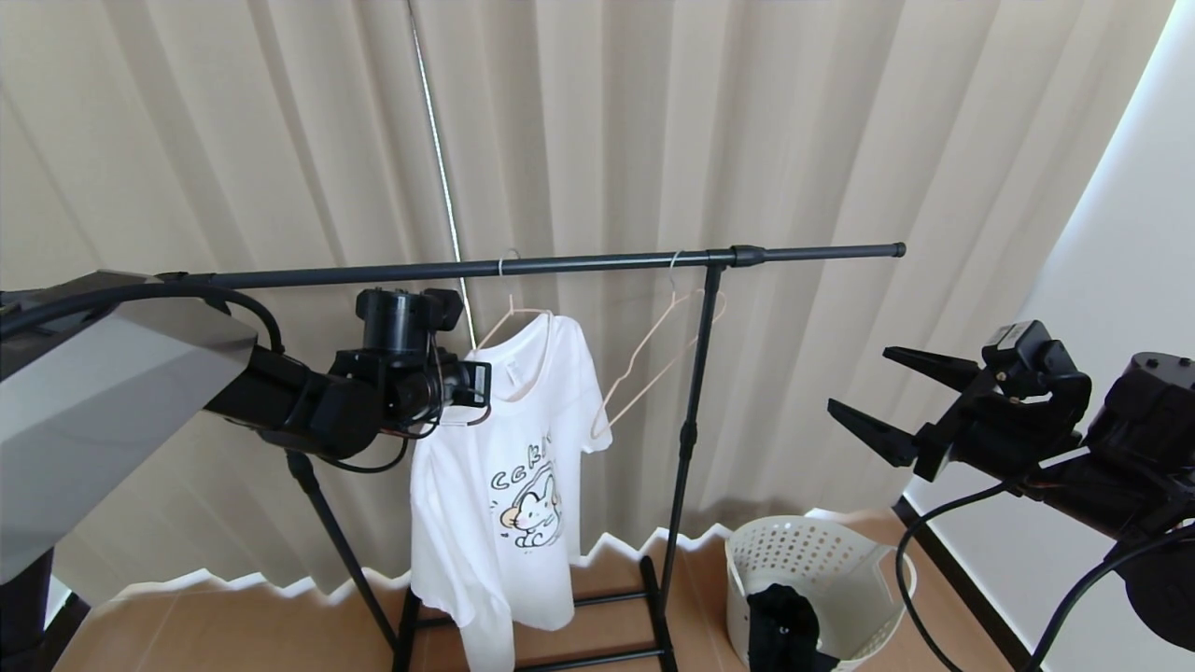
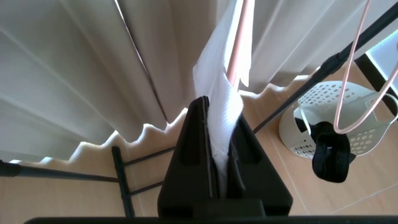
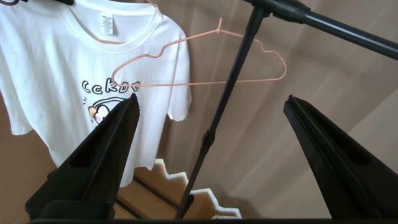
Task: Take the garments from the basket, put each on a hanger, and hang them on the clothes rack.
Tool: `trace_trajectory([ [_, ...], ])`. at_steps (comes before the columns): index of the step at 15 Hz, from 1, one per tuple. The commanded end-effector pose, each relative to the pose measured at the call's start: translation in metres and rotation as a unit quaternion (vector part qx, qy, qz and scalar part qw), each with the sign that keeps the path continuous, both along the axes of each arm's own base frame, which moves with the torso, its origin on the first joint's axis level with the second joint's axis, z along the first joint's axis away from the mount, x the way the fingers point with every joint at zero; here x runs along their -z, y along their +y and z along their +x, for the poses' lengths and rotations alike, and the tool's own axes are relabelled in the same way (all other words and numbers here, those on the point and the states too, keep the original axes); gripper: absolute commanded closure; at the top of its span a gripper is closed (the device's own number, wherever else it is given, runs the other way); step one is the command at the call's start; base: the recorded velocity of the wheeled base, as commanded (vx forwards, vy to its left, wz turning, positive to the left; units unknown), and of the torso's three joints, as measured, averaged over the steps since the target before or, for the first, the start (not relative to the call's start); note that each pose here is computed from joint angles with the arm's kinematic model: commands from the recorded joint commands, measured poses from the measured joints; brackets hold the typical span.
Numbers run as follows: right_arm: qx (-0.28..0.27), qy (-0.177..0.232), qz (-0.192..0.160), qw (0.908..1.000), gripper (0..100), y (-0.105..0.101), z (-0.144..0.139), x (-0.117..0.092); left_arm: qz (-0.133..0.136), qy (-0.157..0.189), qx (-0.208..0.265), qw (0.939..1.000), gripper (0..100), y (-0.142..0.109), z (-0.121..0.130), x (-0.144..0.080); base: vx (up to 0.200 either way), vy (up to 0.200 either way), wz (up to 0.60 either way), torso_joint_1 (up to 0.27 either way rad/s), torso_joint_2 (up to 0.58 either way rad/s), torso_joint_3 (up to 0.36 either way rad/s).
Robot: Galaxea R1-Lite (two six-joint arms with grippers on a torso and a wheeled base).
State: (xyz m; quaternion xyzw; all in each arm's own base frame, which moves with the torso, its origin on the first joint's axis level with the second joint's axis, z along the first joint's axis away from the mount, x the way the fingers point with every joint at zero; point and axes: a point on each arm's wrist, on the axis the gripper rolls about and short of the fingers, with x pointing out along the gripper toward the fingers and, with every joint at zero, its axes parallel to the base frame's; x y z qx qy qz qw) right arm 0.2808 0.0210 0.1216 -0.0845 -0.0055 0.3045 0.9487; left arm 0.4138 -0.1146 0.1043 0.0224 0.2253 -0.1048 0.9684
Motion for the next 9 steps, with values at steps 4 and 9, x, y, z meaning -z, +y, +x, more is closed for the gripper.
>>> trace_trajectory([
  [4,-0.001,0.001,0.0,1.0,0,0.0006,0.0006,0.0005,0.002,0.01,0.0,0.9999,100,-0.0017,0.003,0.0105,0.0,0.0,0.0,0.0,0.0,0.0],
  [9,-0.001,0.001,-0.001,1.0,0,0.0002,0.0004,0.0008,0.002,0.011,-0.001,0.9999,100,-0.0016,0.0051,0.0125,0.0,0.0,0.0,0.0,0.0,0.0],
])
